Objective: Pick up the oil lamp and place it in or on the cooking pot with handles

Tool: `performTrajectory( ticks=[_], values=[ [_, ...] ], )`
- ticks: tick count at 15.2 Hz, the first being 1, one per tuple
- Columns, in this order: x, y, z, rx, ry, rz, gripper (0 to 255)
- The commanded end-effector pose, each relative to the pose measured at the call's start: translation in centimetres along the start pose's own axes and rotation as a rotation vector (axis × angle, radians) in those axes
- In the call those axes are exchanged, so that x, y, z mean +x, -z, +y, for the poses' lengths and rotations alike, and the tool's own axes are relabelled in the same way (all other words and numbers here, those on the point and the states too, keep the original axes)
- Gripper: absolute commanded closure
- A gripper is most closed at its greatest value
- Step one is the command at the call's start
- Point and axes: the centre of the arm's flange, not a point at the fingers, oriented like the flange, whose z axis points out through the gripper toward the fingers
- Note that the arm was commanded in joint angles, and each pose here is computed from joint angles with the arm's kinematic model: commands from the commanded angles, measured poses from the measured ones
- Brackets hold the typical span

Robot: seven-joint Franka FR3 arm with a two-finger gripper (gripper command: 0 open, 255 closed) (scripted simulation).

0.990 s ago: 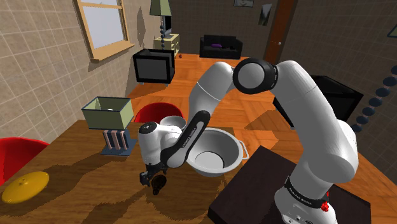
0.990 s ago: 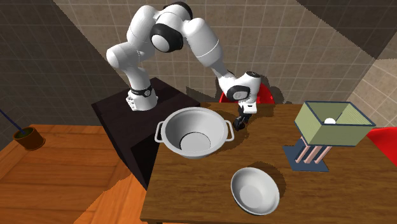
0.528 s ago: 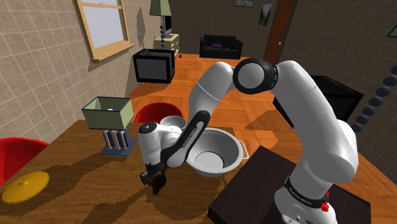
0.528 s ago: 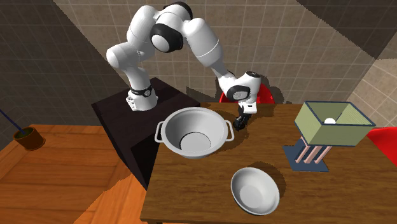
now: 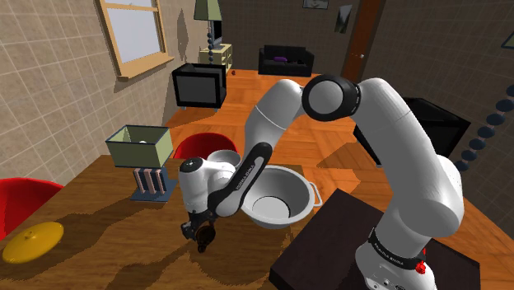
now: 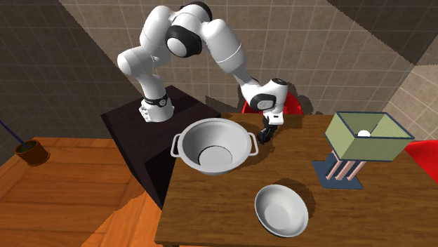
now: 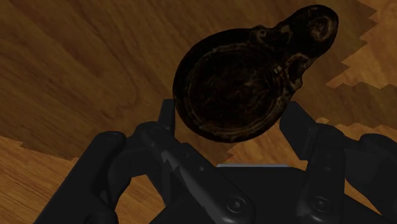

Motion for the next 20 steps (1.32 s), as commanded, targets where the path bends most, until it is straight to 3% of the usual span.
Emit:
performTrajectory(
  ticks=[1, 20],
  values=[
    [0.0, 0.8, 0.0, 0.000, 0.000, -0.001, 255],
    [0.2, 10.8, 0.3, 0.000, 0.000, -0.001, 255]
  ],
)
